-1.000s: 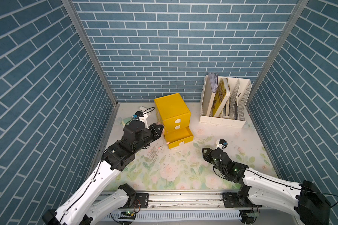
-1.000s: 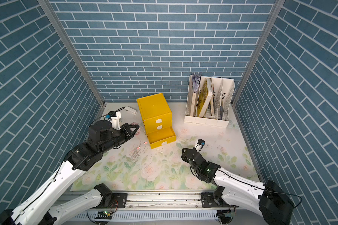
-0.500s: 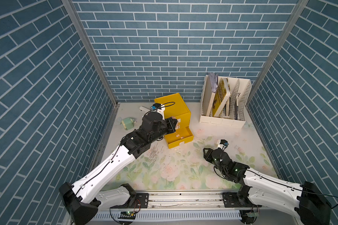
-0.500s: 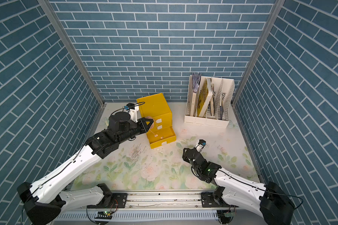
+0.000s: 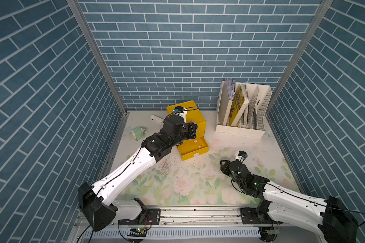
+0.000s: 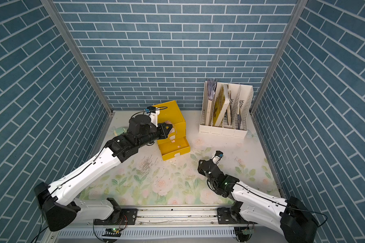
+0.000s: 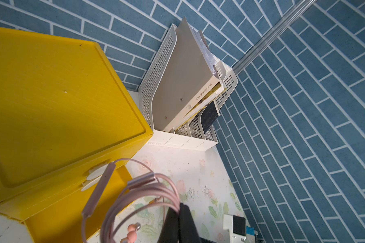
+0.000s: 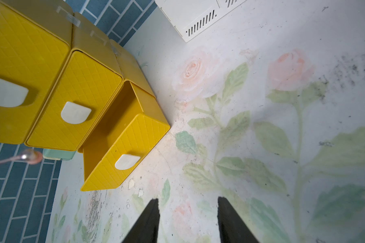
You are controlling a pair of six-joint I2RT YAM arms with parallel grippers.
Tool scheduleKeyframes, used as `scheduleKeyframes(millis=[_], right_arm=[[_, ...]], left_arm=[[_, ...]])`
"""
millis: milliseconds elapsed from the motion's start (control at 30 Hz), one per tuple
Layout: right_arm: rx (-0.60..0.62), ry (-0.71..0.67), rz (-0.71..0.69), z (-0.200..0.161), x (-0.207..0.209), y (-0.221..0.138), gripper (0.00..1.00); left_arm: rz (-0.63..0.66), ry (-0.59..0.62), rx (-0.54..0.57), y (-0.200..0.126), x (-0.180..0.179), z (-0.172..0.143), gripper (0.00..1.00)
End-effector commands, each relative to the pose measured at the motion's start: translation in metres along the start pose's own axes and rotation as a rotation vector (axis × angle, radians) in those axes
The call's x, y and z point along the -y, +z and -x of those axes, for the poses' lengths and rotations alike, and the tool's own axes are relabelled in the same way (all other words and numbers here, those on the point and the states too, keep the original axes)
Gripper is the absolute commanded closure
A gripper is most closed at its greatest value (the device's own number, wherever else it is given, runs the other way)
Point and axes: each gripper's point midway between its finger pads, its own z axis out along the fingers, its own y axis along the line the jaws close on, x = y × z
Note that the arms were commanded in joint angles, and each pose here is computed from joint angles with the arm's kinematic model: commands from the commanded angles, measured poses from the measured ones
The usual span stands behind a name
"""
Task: Place the wired earphones into the drawer by color
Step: Place the wired earphones in the drawer.
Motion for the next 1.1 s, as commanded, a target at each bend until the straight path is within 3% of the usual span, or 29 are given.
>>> scheduleKeyframes(millis=[0, 1067], right_arm=[[0.008, -0.046, -0.024, 0.0, 0.01, 0.0, 0.52], [-0.011, -0.042, -0.056, -0.01, 0.03, 0.006, 0.52]], left_arm=[[-0.015, 0.054, 0.035, 0.0, 0.008, 0.011, 0.98], [0.074, 0.089, 0.002, 0.034, -0.058, -0.009, 0.97]])
